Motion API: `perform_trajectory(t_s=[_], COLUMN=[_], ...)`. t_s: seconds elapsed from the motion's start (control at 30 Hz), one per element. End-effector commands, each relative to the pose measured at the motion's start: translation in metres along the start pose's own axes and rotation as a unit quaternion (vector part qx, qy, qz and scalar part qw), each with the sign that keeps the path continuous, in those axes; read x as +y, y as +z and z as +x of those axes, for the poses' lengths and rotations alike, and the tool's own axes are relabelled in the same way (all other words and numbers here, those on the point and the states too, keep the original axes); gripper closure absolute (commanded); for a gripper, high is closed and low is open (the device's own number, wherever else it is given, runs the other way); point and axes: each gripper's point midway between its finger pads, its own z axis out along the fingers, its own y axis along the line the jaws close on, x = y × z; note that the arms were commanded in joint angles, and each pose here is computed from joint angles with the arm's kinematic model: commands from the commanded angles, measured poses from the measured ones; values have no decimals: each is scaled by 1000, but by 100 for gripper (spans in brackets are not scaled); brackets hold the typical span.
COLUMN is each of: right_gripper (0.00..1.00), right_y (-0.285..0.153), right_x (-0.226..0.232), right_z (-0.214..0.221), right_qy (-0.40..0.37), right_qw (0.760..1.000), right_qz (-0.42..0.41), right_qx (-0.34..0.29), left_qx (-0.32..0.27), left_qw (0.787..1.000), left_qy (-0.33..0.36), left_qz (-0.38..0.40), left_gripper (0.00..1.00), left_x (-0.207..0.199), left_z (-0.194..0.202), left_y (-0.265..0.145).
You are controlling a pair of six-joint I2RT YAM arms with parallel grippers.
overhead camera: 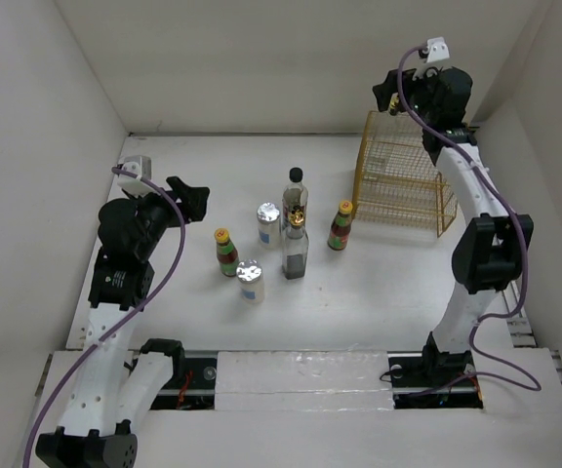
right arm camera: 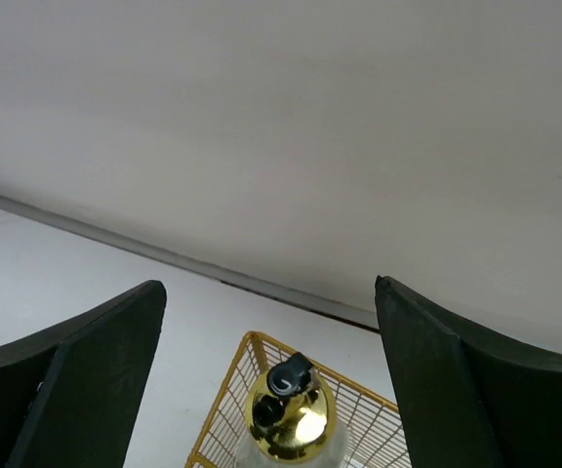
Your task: Organize the condiment bottles
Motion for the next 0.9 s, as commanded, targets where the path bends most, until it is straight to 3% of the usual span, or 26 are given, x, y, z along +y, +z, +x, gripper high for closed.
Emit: perform_trajectory(t_s=[0.0,0.1,0.13,0.17,0.23,0.27,0.3,0.43,0.53,0.57,0.6,0.63,0.7,0.73,0.8,0.87], right_gripper=[6,6,23,45,100,100,100,99,73,62,43,34,20,17,12,8], right_y=[-28,-42,-55,-62,-82,-89,-94,-144,-194,-207,-229,-240,-261,-266,-276,-273], right_x=[12,18,22,25,59,71,102,168,198,204,209,216,234,246,265,275], right_z=[-88,-102,-109,-112,-102,-94,-84,-44,-30,-30,-30,-24,1,14,37,56], right_qy=[-21,-28,-29,-30,-20,-17,-13,-4,20,21,22,18,-2,-11,-29,-29], right_qw=[997,996,995,995,996,997,996,992,989,988,985,984,977,971,961,958], right_qz=[7,12,12,12,-21,-32,-61,-117,-133,-138,-149,-162,-207,-237,-274,-282], right_qx=[-77,-86,-91,-93,-82,-75,-65,-54,-61,-70,-82,-77,-50,-29,6,35], left_qx=[-30,-32,-32,-32,-32,-28,-28,-34,-28,-26,-26,-26,-28,-28,-25,-29], left_qw=[1000,999,999,999,999,999,999,999,999,999,999,999,999,999,999,999], left_qy=[-4,-4,-4,-8,-8,-9,-9,-8,-10,-10,-10,-10,-10,-10,-10,-10], left_qz=[-7,-11,-11,-11,-11,-13,-13,-15,-24,-19,-19,-20,-25,-25,-19,-16], left_gripper=[27,41,50,67,80,86,96,100,100,100,100,99,83,63,45,34], left_x=[1,3,3,2,2,3,3,3,7,6,6,5,7,7,5,5], left_z=[-13,-14,-14,-14,-14,-12,-12,-14,-11,-10,-10,-12,-13,-13,-12,-14], left_y=[-2,-2,-2,-2,-2,-2,-2,-4,-2,-2,-2,0,0,0,0,0])
